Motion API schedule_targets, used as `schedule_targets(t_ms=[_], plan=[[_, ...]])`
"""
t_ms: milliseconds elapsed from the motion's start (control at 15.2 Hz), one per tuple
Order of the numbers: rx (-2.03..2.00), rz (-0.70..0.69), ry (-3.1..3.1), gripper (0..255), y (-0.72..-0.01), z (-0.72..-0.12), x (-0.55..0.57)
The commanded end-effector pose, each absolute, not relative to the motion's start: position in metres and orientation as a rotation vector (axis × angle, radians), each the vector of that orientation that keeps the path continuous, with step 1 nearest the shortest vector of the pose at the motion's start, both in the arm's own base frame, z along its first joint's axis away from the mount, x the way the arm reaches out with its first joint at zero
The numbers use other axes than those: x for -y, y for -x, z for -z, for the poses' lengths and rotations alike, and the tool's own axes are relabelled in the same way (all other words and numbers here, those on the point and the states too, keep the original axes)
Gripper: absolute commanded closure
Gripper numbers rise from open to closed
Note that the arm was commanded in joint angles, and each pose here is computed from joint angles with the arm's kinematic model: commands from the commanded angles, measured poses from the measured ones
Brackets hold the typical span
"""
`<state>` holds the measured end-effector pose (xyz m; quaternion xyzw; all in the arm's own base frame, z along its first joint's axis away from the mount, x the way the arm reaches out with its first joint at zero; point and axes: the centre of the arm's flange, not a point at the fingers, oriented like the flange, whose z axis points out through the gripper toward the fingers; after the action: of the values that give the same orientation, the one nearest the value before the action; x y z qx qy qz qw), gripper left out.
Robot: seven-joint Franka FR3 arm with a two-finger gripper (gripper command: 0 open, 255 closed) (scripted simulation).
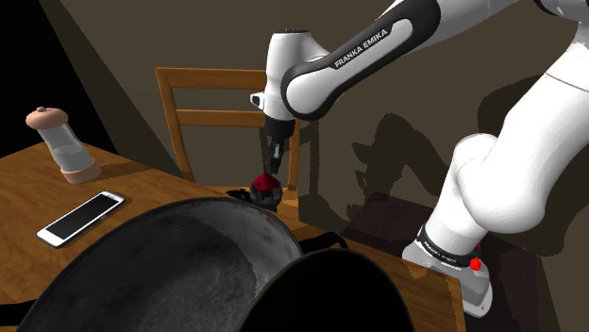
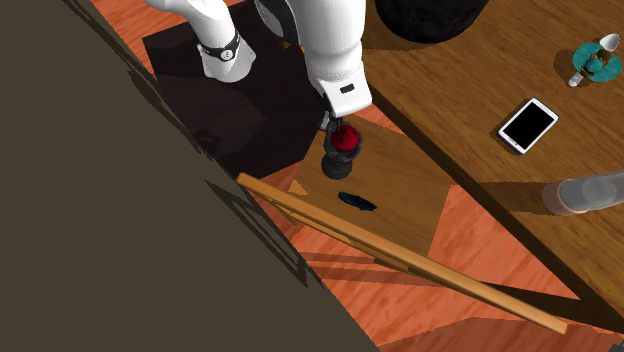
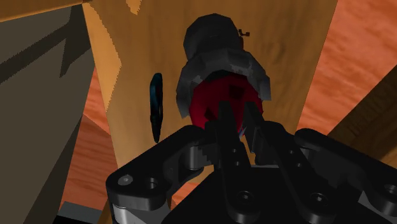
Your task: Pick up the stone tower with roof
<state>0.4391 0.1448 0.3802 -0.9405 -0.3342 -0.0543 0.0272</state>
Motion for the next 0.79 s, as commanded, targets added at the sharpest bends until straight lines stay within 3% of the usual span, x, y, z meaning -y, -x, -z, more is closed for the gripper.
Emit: schedule_targets(t_ms=[0, 726], plan=[[1.032, 0.167, 2.905, 255, -0.439, -0.380, -0.145], [1.032, 0.167, 2.905, 255, -0.439, -0.412, -0.145]])
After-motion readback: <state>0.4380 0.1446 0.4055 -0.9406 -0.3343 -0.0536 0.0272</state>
